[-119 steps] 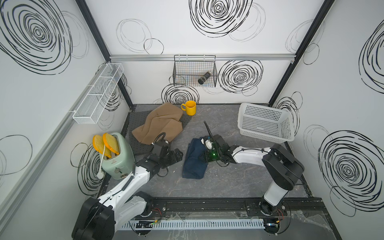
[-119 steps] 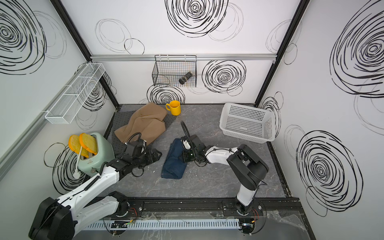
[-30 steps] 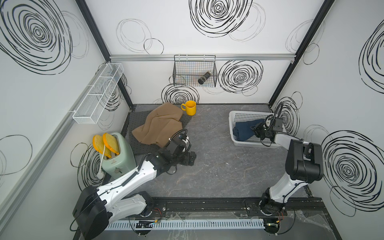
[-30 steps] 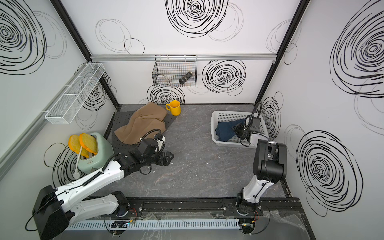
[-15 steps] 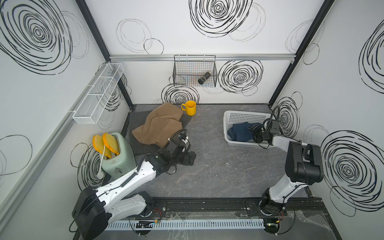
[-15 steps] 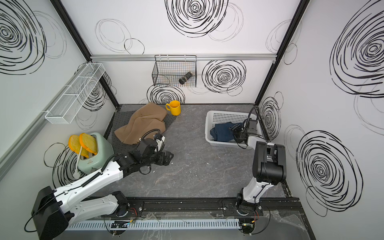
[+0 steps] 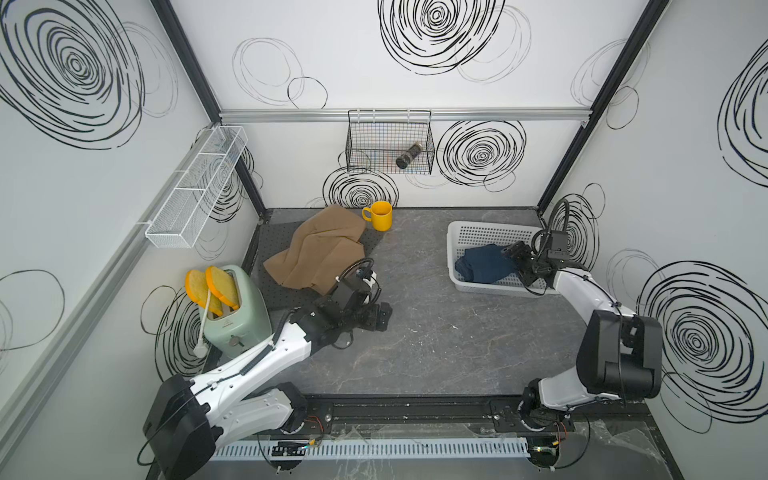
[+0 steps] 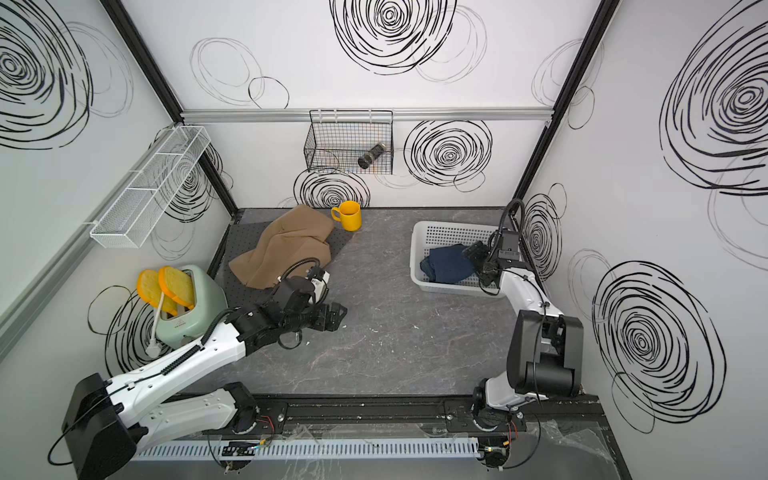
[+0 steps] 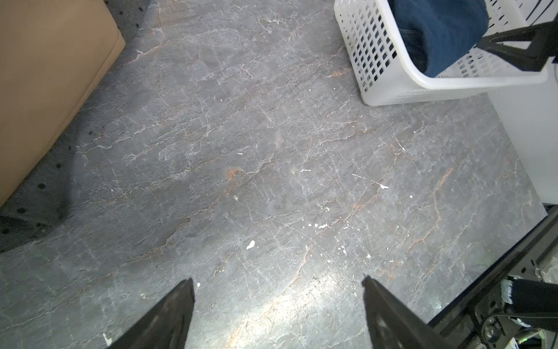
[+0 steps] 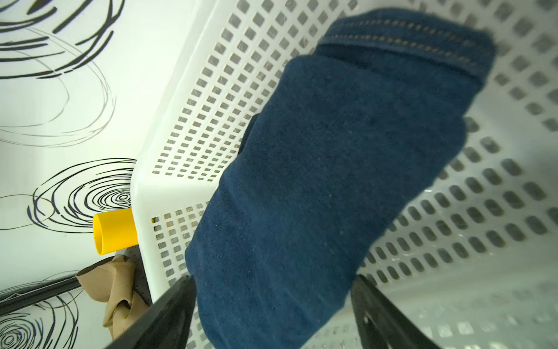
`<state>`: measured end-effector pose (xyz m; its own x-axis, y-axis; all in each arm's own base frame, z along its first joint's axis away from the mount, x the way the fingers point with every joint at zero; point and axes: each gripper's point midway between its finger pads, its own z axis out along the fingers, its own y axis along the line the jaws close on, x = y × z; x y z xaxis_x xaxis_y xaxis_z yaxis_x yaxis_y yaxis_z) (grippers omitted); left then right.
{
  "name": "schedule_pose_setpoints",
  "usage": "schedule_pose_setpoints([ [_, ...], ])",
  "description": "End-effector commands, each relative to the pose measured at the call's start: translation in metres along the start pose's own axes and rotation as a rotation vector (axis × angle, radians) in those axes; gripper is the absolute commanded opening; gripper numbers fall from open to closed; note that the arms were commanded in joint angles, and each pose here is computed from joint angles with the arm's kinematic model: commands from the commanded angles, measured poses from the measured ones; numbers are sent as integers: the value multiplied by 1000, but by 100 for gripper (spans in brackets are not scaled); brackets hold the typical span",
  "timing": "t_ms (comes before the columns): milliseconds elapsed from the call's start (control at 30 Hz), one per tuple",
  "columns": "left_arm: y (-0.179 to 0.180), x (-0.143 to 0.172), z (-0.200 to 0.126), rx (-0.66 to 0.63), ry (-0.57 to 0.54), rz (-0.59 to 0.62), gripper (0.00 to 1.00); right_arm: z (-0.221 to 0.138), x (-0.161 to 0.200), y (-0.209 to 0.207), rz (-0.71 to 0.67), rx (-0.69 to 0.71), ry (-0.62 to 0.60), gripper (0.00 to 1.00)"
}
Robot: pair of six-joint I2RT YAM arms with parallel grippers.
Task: Roll up the skirts
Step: Place the skirt in the basket, then adjust the skirt in the basket.
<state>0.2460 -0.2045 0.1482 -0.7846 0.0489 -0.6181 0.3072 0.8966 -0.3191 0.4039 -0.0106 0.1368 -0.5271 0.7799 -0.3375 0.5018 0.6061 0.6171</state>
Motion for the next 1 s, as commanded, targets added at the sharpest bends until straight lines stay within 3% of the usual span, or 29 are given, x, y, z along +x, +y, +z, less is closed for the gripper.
schedule_pose_setpoints([
  [0,2,-10,-4,-5,-45,-4,91,-28,-10,-8,-39,83,-65,78],
  [67,3,-10,-4,-8,-47,-7,90,-40,-20,-5,-70,92,-122,71],
  [133,4,-11,-4,-9,-49,-12,91,-50,-30,8,-138,65,-189,54],
  [200,6,-12,-4,-12,-51,-17,90,-45,-34,20,-188,42,-205,43],
  [300,8,-12,-2,-10,-46,-26,91,-14,-32,11,-200,99,-126,29],
  [400,9,-12,-2,-12,-45,-29,90,32,-10,4,-207,96,29,18],
  [500,10,-12,-1,-15,-44,-29,90,77,29,17,-268,86,239,18],
  [567,11,-12,0,-16,-41,-32,90,98,54,22,-322,111,304,20],
  [800,14,-14,-1,-28,-49,-34,90,136,82,-15,-210,202,362,30],
  [967,15,-14,-1,-31,-49,-36,90,118,49,-43,-53,202,249,31],
])
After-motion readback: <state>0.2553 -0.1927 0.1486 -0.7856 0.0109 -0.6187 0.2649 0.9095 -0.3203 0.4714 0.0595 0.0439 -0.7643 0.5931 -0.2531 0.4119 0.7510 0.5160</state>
